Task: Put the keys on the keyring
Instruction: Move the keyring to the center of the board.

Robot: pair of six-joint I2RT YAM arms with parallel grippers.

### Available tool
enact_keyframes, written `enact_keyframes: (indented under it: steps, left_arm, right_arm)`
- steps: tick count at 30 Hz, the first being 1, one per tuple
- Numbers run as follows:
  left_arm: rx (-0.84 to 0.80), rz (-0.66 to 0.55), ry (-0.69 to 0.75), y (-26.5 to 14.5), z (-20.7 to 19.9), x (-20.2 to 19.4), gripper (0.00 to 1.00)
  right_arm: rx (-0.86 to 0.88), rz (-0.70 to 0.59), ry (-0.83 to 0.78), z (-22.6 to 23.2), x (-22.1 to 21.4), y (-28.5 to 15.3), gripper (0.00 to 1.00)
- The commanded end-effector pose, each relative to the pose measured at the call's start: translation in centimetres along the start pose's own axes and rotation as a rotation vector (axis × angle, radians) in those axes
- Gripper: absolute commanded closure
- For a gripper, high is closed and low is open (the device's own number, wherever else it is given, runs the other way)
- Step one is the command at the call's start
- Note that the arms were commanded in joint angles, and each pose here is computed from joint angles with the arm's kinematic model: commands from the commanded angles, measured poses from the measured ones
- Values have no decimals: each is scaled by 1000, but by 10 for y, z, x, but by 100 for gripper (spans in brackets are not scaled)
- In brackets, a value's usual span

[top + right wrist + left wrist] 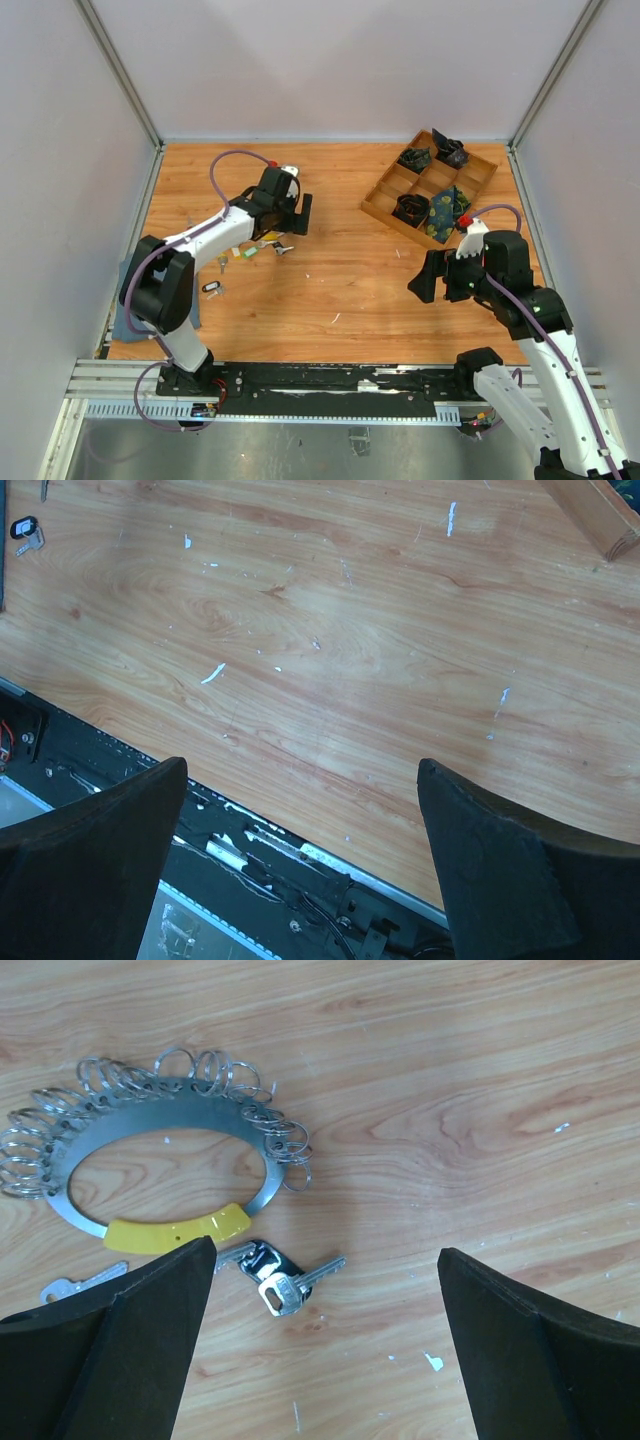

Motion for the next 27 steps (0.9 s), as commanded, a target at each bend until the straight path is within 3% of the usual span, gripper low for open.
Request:
enact_keyframes:
  steps: [1, 14, 27]
  left_arm:
    - [-21, 10, 19, 16, 2, -3, 0]
    - [-53, 65, -22, 50, 12, -21, 0]
    - [-140, 134, -56, 62, -5, -46, 1]
  right_arm:
    - [3, 1, -5, -2, -1, 1, 1]
    - [8, 10, -3, -2, -2, 4, 2]
    - [13, 14, 1, -2, -3, 6, 1]
Point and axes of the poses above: each gripper's point midway between its finger pads, its own y axis out along the fingers, its own z axis along the line the jaws close on, x = y × z, the point moved 1 cm from there along -y, back along the fingers, and after that the axes turned 9 degrees about y, right-handed, at the moved point
